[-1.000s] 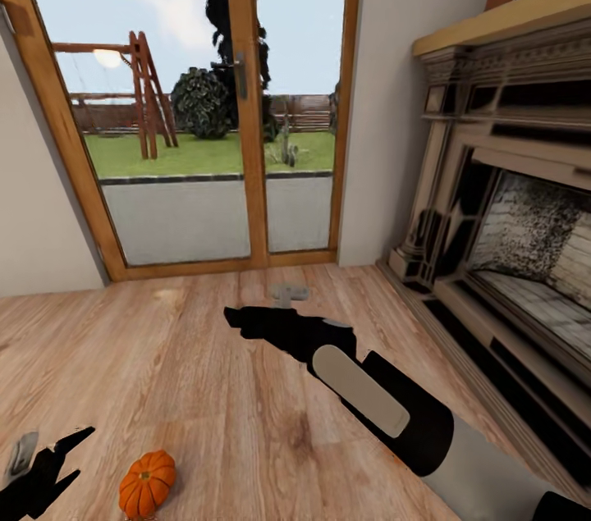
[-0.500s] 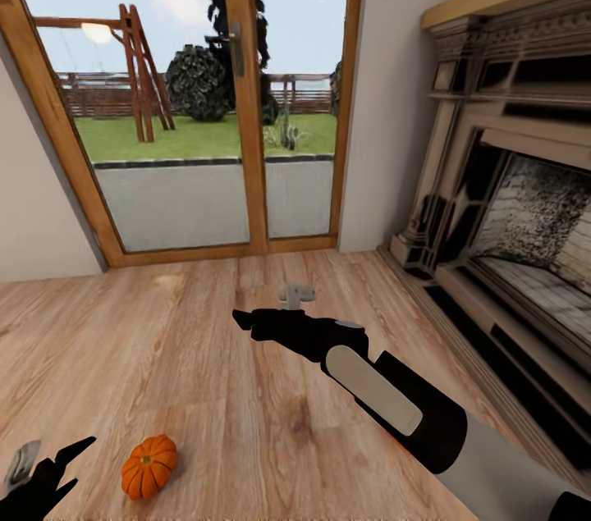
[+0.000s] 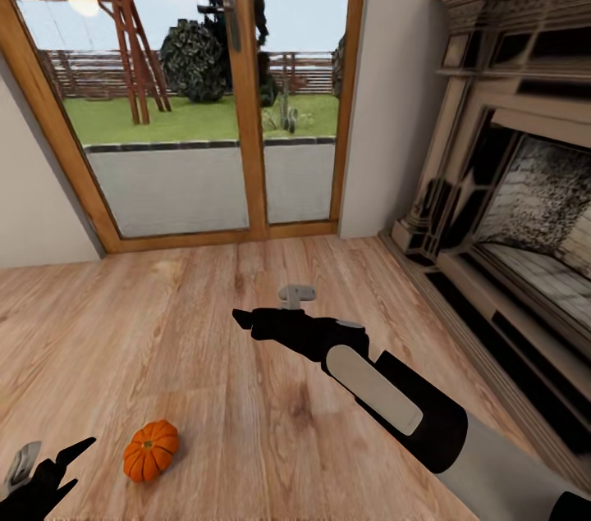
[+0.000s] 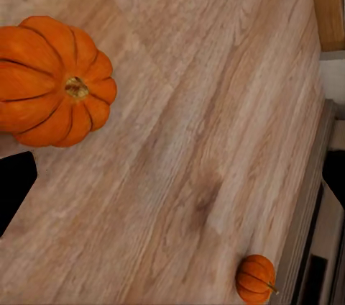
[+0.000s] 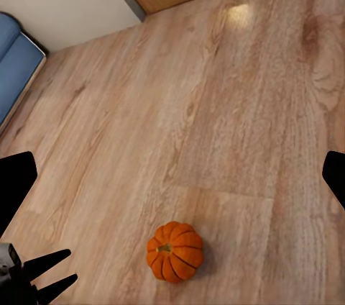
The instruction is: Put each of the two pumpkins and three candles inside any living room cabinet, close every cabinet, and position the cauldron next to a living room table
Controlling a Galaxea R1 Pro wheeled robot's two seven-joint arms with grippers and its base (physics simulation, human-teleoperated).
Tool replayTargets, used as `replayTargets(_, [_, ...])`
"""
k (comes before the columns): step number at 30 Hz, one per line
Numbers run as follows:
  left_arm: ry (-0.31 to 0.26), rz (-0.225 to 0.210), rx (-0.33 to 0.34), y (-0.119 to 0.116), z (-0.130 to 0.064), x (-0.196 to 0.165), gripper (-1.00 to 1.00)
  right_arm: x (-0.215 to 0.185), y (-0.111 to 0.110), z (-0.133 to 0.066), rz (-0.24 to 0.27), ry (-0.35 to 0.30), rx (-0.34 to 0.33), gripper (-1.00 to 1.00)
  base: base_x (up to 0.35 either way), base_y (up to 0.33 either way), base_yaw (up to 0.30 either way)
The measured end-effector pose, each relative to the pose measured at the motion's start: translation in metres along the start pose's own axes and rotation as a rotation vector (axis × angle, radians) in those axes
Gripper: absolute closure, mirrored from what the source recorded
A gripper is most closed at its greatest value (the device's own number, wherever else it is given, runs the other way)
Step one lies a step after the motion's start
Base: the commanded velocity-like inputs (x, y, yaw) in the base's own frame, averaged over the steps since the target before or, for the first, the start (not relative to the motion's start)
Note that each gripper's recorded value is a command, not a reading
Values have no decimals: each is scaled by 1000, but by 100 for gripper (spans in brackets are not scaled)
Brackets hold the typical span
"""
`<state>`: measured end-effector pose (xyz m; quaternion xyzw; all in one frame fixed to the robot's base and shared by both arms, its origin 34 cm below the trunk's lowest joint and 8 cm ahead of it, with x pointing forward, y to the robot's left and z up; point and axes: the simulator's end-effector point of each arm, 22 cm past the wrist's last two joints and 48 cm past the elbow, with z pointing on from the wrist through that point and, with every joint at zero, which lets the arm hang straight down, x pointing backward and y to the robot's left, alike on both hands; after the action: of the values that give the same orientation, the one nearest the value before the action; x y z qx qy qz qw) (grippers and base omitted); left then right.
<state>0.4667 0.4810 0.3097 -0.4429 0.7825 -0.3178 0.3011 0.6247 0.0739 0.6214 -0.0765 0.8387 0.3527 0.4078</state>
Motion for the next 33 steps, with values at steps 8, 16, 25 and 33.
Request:
replayTargets(8, [13, -8, -29, 13, 3, 5, -100, 12, -12, 10, 22, 26, 8, -100, 0, 0, 0])
replayTargets(16, [28, -29, -80, 37, 2, 14, -100, 24, -24, 20, 44, 51, 14, -100, 0, 0, 0])
replayTargets(25, [42, -40, -116, 54, 4, 20, -100, 39, -37, 31, 67, 81, 23, -100, 0, 0, 0])
replayTargets(33, [55, -48, -145, 67, 5, 26, -100, 52, -49, 40, 88, 107, 30, -100, 0, 0, 0])
